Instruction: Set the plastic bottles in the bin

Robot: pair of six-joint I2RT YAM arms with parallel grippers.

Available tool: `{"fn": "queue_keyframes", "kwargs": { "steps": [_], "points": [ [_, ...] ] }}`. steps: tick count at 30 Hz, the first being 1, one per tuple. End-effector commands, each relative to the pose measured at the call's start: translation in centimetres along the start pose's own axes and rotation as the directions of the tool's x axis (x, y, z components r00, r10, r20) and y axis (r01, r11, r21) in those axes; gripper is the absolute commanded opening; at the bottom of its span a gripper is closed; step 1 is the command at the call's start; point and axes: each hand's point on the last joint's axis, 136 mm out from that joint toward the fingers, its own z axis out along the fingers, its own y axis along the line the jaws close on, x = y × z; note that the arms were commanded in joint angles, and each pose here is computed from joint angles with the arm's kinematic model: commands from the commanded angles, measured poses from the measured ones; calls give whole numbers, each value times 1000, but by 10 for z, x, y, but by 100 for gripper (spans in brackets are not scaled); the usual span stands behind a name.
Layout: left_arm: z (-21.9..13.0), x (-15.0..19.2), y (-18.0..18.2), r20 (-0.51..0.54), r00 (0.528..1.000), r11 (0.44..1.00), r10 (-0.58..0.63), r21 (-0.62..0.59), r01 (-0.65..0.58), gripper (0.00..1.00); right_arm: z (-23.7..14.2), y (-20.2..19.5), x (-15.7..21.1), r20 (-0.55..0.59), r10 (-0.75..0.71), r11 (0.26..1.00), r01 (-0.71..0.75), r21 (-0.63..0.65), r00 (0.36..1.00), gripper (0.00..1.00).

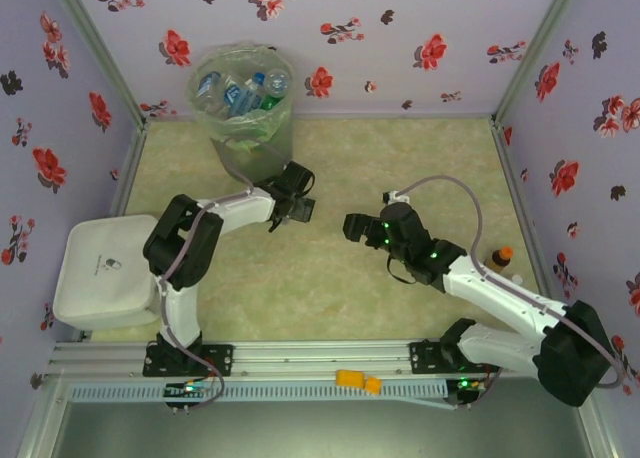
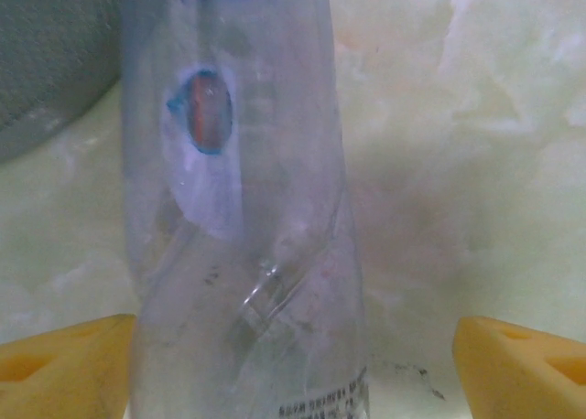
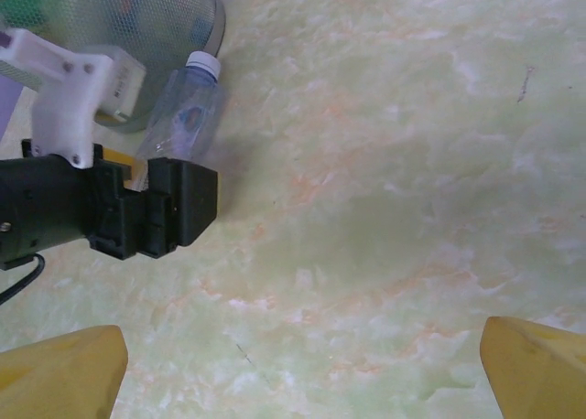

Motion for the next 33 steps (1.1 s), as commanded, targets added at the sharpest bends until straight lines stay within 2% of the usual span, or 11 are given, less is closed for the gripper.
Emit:
{"fn": "queue_keyframes", "kwargs": {
  "steps": [1,4,10,18,24,29,31,33],
  "points": [
    [5,0,2,-23,999,999,26,-28,-26,85,-4,-14,1,11,-16,999,15,48,1000,100],
    [10,3,0,-41,999,999,31,-25,-32,79,-6,-15,1,18,-14,999,13,50,1000,100],
    [8,6,0,-43,999,999,29,-19,-30,56,-8,-17,-1,31,-10,999,9,52,999,99],
    [-17,-9,-2,21,1000,1000,14,11,-15,46,-7,-16,0,29,-8,999,7,42,1000,100],
    [-71,-30,-19,145,989,996,19,79,-31,42,-4,-17,0,37,-1,999,0,42,999,100],
    [-132,-56,-28,278,959,976,-63,216,2,37,-1,-17,-1,55,7,999,-9,40,998,100],
    [-157,-69,-26,333,938,967,-96,256,8,25,0,-16,-2,56,8,999,-10,37,998,100],
    [-185,-84,-23,396,910,956,-125,293,4,22,1,-15,-2,54,8,999,-10,34,998,100]
  ]
}}
